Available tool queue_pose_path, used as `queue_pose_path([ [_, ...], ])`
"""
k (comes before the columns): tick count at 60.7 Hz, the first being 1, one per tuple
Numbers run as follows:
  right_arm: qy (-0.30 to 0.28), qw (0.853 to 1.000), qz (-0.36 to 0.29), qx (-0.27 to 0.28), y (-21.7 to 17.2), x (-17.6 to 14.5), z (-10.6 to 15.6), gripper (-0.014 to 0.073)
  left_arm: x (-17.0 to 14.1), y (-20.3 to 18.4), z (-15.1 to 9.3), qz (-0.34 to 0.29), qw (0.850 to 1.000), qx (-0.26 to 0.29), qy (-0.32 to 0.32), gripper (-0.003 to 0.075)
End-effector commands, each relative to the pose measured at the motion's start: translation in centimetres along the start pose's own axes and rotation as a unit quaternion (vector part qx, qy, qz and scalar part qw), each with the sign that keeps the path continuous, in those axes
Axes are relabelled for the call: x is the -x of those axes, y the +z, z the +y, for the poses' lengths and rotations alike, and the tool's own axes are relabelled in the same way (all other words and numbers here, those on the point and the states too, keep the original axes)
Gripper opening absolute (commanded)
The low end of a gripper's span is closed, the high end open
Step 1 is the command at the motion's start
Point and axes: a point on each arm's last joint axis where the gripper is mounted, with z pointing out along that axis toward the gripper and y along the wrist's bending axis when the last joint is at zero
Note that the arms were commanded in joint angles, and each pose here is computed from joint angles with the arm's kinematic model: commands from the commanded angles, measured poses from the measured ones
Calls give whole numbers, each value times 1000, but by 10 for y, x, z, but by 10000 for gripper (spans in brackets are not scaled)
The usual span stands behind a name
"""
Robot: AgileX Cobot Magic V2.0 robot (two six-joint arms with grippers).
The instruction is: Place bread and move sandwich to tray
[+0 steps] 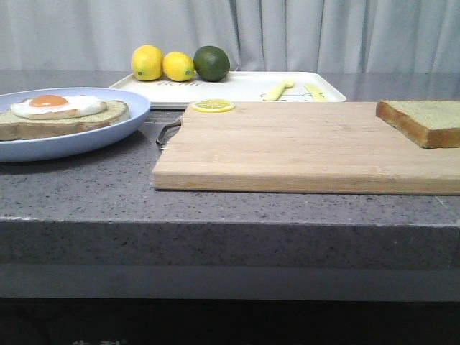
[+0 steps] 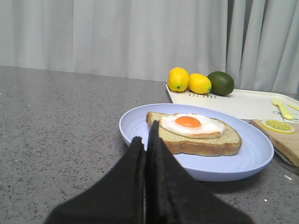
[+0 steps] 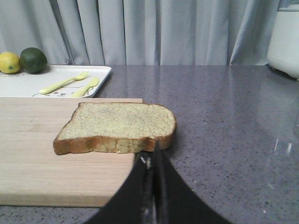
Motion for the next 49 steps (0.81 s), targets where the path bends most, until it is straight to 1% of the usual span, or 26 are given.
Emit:
queue_pose_path([
  [1, -7, 998, -58, 2, -3, 11, 1, -67, 6, -2, -1, -45, 999, -8, 0, -18],
  [28, -7, 998, -60, 2, -3, 11, 1, -67, 6, -2, -1, -45, 999, -8, 0, -18],
  [38, -8, 996, -91, 6, -3, 17, 1, -67, 7, -2, -1, -47, 999, -9, 0, -18],
  [41, -8, 994, -112, 8, -4, 21, 2, -67, 7, -2, -1, -48, 999, -9, 0, -18],
  [49, -8, 989, -148, 12, -7, 34, 3, -67, 22, -4, -3, -96, 995, -16, 1, -18],
])
